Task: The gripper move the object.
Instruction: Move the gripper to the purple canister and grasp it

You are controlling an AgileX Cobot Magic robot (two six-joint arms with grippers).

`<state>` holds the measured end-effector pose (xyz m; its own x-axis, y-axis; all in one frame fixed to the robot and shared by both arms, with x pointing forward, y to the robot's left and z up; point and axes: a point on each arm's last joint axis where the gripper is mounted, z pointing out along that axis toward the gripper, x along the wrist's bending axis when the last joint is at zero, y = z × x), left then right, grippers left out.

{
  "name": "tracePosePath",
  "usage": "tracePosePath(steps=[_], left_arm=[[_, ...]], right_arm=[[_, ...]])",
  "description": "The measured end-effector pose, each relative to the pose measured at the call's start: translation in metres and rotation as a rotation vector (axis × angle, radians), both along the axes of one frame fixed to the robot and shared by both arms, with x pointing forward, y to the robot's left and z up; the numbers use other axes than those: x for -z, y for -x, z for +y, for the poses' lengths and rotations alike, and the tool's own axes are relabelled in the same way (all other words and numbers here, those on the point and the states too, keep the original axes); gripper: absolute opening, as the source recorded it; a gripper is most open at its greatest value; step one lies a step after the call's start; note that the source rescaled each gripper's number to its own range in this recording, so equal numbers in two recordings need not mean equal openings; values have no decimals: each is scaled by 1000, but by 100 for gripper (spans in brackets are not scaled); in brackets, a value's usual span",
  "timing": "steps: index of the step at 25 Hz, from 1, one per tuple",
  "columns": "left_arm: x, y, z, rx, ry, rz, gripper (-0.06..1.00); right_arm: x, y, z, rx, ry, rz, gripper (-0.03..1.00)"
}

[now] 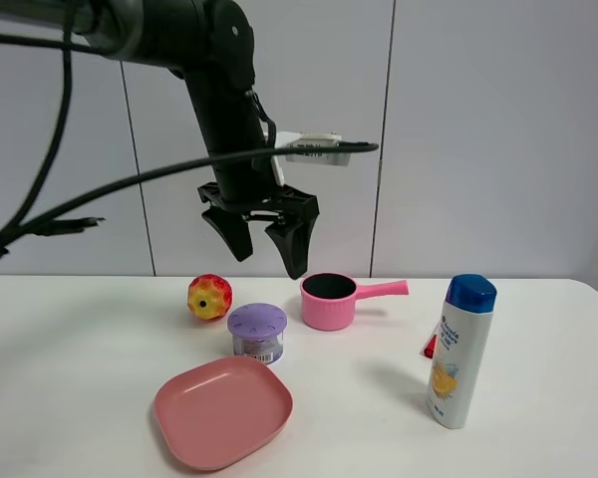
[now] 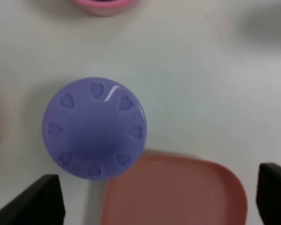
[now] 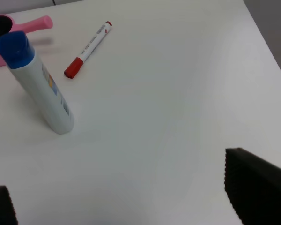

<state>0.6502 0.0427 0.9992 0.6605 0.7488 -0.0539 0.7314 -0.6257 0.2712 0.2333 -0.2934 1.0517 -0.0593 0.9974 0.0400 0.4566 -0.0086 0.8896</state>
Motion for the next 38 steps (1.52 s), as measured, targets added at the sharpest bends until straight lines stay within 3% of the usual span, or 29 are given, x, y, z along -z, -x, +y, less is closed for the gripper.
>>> tracePosePath(steps=[6,15,16,19,22,27,38], left_arm=[[36,-7,-5,36,-55,43,36],[38,-14,-7,88,-60,-32,39],[39,-15,-7,90,-57,-39,44],[49,-18,-9,106,-62,-45,82],[62,-19,-9,133,-85,-26,96],[72,-18,-8,143,-109,7,99],[85,-24,-3,154,-165,-21,100]], right_arm=[[0,0,0,0,0,0,100],[0,0,0,0,0,0,100],[0,0,0,0,0,0,100],[0,0,0,0,0,0,100],[0,0,0,0,0,0,100],[0,0,0,0,0,0,100],[0,0,0,0,0,0,100]])
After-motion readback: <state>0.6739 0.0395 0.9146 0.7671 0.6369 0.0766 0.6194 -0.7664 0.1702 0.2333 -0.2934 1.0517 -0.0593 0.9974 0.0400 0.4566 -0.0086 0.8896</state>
